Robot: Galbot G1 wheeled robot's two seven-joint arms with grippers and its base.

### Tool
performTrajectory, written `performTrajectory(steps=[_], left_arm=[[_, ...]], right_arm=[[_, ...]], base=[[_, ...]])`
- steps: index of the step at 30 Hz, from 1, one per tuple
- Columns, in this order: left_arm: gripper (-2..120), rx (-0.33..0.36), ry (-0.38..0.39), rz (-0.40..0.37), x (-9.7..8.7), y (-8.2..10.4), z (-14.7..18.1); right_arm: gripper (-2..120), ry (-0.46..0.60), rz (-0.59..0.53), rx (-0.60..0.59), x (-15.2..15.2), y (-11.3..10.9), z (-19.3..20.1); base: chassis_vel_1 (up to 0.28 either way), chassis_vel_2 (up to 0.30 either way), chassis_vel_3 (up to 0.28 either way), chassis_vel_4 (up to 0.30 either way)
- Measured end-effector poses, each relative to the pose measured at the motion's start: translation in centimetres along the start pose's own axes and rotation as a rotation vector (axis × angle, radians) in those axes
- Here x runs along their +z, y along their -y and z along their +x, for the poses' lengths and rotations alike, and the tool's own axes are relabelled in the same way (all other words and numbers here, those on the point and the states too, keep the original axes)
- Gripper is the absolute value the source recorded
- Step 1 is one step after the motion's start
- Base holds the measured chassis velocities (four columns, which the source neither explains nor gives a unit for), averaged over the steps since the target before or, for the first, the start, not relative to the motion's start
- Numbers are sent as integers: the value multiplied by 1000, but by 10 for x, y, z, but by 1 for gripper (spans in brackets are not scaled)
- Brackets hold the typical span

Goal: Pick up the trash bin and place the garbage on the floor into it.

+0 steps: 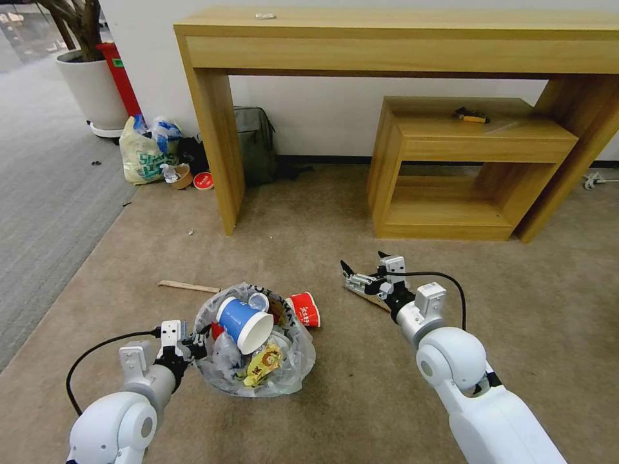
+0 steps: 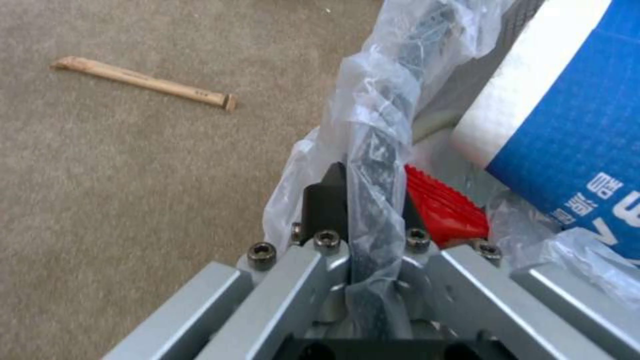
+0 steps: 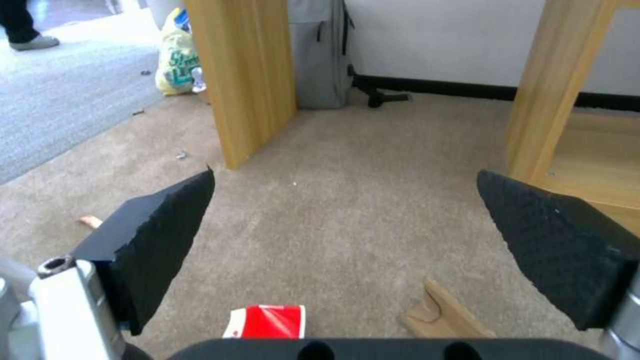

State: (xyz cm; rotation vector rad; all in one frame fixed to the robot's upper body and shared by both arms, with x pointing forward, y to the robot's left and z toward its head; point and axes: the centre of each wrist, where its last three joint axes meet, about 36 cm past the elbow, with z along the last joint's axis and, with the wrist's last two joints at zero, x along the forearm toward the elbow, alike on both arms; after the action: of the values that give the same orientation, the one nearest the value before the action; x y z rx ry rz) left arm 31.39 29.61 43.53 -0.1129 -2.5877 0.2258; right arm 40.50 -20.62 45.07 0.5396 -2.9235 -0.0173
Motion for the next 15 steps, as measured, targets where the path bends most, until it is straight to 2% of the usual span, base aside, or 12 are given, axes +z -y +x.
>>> performTrajectory(steps=[15], left_arm=[[0, 1, 1, -1, 0, -1, -1]], right_arm=[[100, -31, -1, 4, 6, 1, -2]], base=[[-93, 89, 87, -90]])
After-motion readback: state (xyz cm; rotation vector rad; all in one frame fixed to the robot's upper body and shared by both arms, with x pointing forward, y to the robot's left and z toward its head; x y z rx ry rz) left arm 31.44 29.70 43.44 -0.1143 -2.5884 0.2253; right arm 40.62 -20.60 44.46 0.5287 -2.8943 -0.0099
